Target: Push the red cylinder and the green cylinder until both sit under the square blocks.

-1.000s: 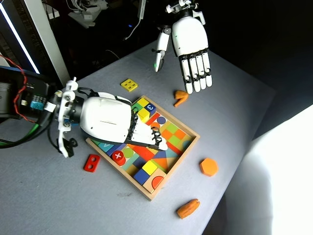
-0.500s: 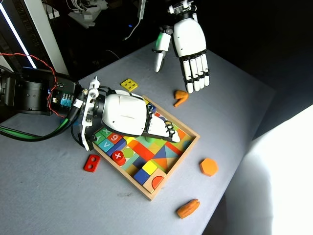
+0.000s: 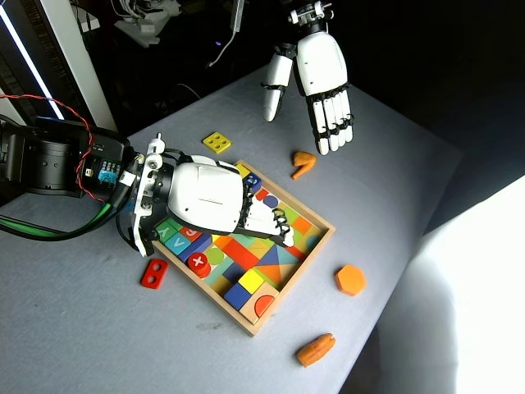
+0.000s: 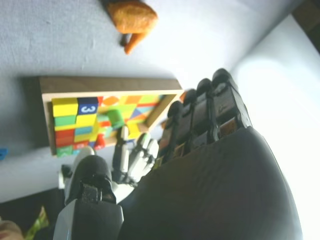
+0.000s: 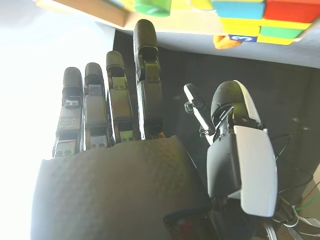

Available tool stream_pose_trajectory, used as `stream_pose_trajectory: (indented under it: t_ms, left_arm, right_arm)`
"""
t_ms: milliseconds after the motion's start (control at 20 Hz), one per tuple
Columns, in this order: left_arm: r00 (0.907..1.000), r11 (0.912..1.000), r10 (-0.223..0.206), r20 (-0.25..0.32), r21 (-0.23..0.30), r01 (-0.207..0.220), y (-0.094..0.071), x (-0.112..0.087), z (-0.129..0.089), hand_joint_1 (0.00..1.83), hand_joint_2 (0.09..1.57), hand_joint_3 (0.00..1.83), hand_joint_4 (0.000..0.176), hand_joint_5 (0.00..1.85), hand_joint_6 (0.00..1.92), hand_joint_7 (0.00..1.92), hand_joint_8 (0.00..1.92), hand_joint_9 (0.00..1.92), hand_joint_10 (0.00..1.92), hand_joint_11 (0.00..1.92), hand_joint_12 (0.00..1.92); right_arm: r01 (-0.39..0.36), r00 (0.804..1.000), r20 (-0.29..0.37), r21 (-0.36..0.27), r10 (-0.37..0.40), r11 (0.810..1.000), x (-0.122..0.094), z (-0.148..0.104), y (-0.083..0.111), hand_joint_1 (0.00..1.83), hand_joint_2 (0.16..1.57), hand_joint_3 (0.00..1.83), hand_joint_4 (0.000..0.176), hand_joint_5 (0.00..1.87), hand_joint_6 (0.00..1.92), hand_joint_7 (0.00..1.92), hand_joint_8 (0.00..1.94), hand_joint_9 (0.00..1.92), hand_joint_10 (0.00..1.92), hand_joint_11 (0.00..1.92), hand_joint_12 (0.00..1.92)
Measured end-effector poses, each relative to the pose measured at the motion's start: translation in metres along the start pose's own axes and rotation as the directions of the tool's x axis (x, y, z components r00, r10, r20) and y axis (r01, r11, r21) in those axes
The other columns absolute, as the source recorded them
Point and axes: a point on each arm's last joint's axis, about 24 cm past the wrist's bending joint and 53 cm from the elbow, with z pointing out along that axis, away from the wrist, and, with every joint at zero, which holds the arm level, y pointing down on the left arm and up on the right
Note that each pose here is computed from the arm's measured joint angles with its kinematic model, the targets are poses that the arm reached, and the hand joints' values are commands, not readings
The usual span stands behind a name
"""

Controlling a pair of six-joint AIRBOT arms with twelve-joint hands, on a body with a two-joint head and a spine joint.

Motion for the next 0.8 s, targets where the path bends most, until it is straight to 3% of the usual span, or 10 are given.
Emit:
stream_pose_trajectory:
  t_ms: [200,300,450,550,600,800]
  left_arm:
    - [0.9999,0.9999,0.01,0.004,0.013,-0.01,-0.003,-0.001,0.0,0.0,1.19,0.0,0.0,0.0,0.0,0.0,0.0,0.0,0.0,0.0,0.0]
    - [0.9988,0.9985,0.049,0.009,0.024,-0.049,-0.006,-0.002,0.0,0.0,1.19,0.0,0.0,0.0,0.0,0.0,0.0,0.0,0.0,0.0,0.0]
    - [0.9829,0.9823,0.183,0.02,0.038,-0.183,-0.01,-0.003,0.0,0.0,1.19,0.0,0.0,0.0,0.0,0.0,0.0,0.0,0.0,0.0,0.0]
    - [0.973,0.9705,0.228,0.036,0.072,-0.23,-0.019,-0.003,-0.001,0.0,1.18,0.0,0.0,0.0,0.0,0.0,0.0,0.0,0.0,0.0,0.0]
    - [0.9698,0.9659,0.24,0.042,0.09,-0.243,-0.025,-0.002,-0.002,0.0,1.18,0.0,0.0,0.0,0.0,0.0,0.0,0.0,0.0,0.0,0.0]
    - [0.969,0.9627,0.244,0.04,0.11,-0.247,-0.032,0.003,-0.003,0.0,1.17,0.0,0.0,0.0,0.0,0.0,0.0,0.0,0.0,0.0,0.0]
  right_arm:
    - [0.0,1.0,-0.016,0.005,0.0,1.0,0.007,-0.002,-0.004,0.0,1.14,0.0,0.0,0.85,0.01,0.28,0.0,0.15,0.0,0.0,0.48]
    - [0.003,1.0,-0.015,0.005,-0.002,1.0,0.007,-0.002,-0.004,0.0,1.14,0.0,0.0,0.84,0.0,0.25,0.0,0.15,0.0,0.0,0.46]
    - [0.007,1.0,-0.016,0.009,-0.006,1.0,0.01,-0.003,-0.006,0.0,1.14,0.0,0.0,0.85,0.0,0.26,0.01,0.14,0.0,0.0,0.42]
    - [0.013,1.0,-0.019,0.011,-0.013,1.0,0.012,-0.004,-0.009,0.0,1.13,0.0,0.0,0.83,0.0,0.25,0.0,0.13,0.0,0.0,0.41]
    - [0.017,1.0,-0.021,0.016,-0.017,1.0,0.012,-0.007,-0.012,0.0,1.14,0.0,0.0,0.83,0.0,0.25,0.0,0.13,0.0,0.0,0.38]
    - [0.03,0.999,-0.027,0.041,-0.029,0.999,0.009,-0.019,-0.028,0.0,1.14,0.0,0.0,0.83,0.0,0.25,0.0,0.13,0.0,0.0,0.34]
